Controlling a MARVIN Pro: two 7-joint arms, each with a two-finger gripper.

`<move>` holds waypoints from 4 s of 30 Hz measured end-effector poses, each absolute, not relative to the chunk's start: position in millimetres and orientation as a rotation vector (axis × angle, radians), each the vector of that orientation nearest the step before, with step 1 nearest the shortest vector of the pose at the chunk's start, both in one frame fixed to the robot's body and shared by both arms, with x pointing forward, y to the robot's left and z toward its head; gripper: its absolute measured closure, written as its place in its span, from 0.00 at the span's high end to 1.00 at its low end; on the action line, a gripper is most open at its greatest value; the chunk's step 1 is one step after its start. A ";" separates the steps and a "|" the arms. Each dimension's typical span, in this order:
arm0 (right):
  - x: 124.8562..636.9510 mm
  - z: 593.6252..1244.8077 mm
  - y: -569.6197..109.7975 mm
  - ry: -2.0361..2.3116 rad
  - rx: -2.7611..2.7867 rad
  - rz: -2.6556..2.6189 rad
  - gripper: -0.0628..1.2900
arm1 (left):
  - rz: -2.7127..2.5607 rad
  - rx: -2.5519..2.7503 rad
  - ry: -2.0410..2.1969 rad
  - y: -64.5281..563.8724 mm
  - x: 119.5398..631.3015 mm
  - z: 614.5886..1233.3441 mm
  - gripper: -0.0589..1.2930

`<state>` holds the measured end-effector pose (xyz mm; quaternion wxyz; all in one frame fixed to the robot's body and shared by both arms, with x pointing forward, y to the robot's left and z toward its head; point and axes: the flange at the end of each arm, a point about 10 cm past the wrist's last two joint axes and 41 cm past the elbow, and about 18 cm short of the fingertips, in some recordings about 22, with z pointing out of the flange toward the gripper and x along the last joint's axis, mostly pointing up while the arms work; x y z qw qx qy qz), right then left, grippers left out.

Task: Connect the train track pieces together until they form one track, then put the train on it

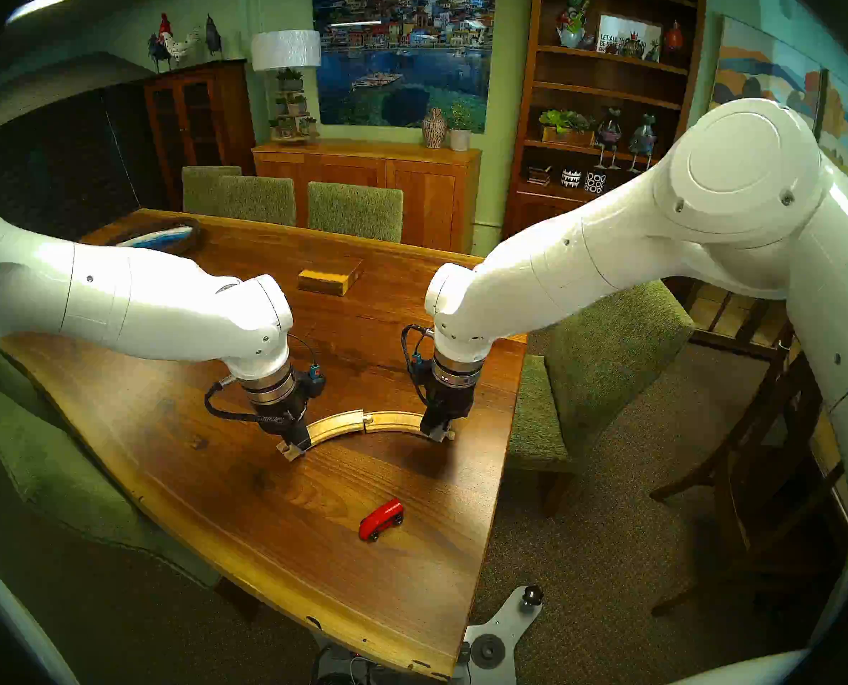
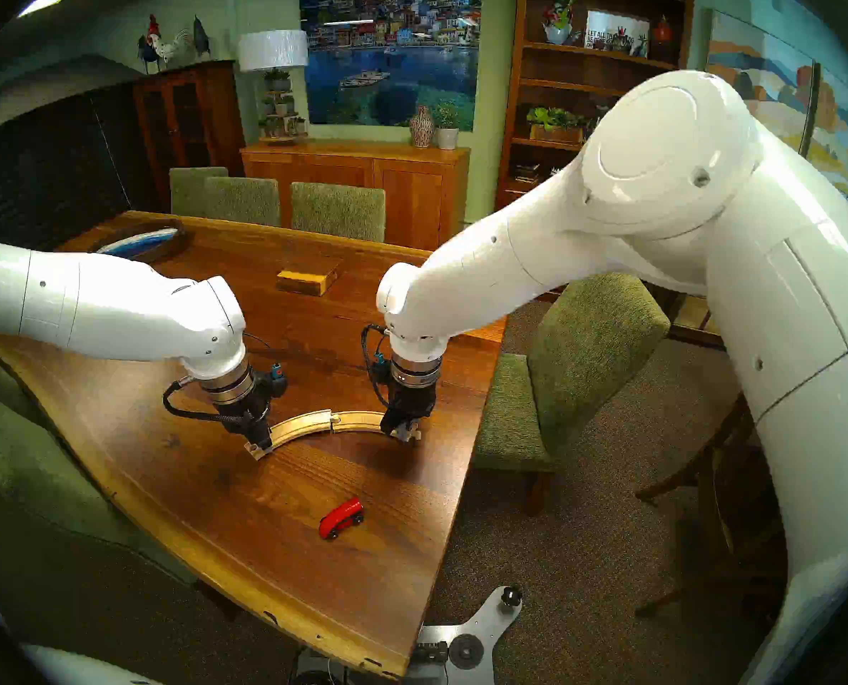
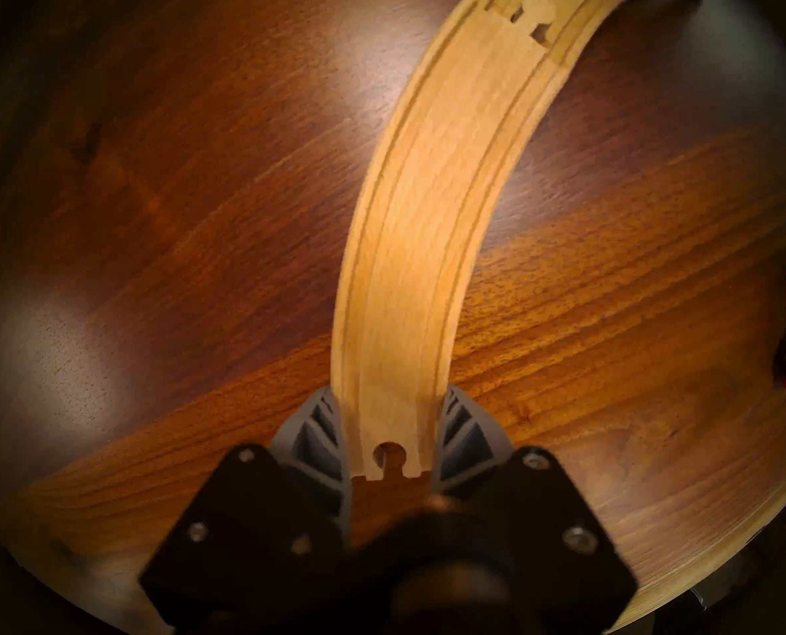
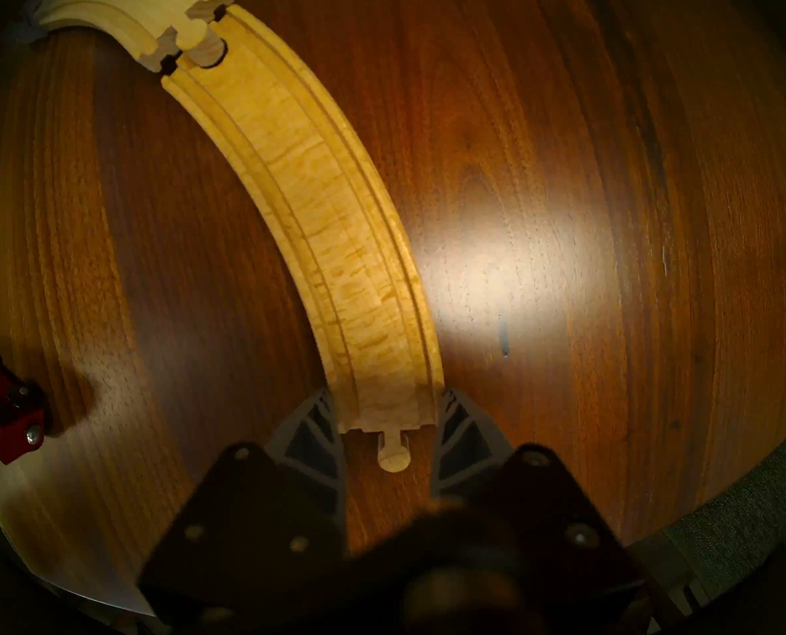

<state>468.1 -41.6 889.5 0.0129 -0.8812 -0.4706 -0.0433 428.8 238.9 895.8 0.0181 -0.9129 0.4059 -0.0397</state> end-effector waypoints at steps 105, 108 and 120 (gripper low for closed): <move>468.6 889.4 -41.0 -1.467 -2.744 -0.142 0.16 | -0.341 -2.835 1.281 244.2 423.8 956.5 0.18; 468.6 889.4 -41.0 -1.467 -2.744 -0.142 0.16 | -0.352 -2.834 1.290 240.2 421.3 954.7 0.18; 468.6 889.4 -41.0 -1.467 -2.744 -0.142 0.16 | -0.350 -2.824 1.275 241.4 420.3 947.8 0.18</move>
